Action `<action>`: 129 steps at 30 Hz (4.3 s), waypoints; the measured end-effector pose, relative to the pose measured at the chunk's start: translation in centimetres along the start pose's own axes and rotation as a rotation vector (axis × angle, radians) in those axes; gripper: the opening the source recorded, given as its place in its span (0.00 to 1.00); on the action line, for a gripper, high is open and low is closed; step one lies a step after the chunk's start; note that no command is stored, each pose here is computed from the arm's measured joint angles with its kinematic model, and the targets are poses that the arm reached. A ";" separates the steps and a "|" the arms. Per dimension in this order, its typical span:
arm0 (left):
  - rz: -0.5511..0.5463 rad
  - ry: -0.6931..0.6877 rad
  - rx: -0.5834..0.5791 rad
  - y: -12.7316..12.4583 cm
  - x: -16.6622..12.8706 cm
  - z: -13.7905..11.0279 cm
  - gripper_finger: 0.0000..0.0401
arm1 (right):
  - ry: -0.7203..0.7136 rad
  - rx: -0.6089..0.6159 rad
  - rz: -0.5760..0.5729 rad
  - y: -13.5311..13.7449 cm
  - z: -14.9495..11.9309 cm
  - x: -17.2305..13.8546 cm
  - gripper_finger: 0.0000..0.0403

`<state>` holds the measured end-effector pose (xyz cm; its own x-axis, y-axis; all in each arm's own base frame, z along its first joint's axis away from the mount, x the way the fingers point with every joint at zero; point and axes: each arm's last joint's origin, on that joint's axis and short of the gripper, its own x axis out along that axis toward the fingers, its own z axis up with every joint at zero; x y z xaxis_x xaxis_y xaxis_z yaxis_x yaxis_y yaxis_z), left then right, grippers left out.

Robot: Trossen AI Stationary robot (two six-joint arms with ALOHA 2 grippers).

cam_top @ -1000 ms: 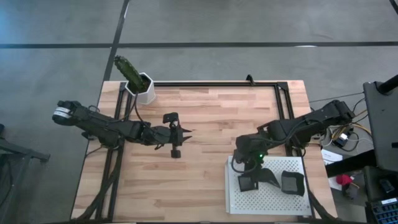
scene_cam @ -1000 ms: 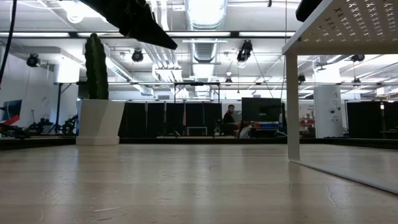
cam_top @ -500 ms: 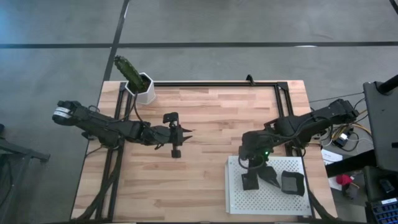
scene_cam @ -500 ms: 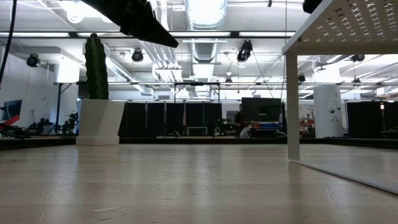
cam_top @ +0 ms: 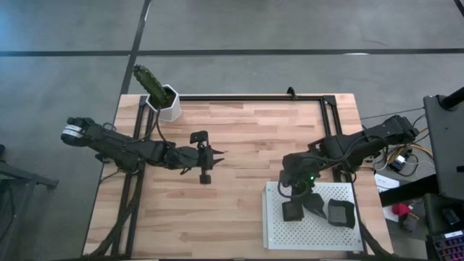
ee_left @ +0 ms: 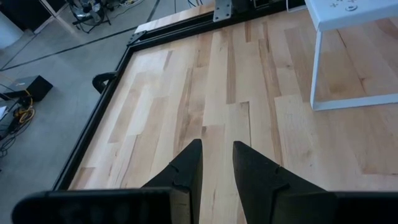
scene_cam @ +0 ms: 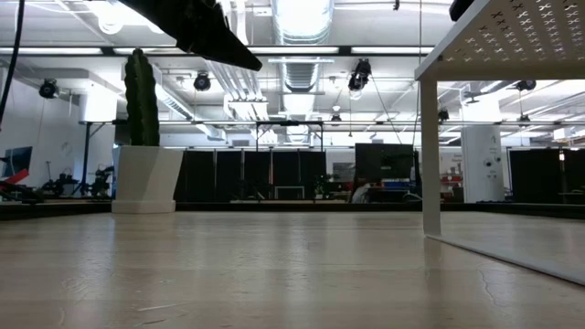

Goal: Pick & Place Mini shaped plates
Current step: Stack the square plate on top of the other square plates on the shelf, then return to Home Position

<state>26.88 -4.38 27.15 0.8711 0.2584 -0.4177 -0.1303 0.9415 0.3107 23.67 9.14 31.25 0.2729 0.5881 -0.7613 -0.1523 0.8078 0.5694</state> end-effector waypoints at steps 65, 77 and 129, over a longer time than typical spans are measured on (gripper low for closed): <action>-0.080 -0.104 0.071 1.0 -2.0 2.5 0.04 | -0.217 -0.411 -0.208 1.4 -1.0 -4.5 0.02; -0.137 -0.279 0.029 3.9 -8.8 1.0 0.00 | -0.580 -0.594 -0.283 1.9 -5.2 -9.0 0.02; -0.017 -0.658 -0.124 6.6 -17.5 -11.1 0.00 | -1.206 -0.640 -0.304 -4.1 -21.1 -10.9 0.02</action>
<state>5.53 -0.29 27.05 0.9756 0.0940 0.1982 -0.1327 0.9724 0.1921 1.27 0.25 30.72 0.9621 0.2571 0.0909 -0.2528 0.9659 -0.0555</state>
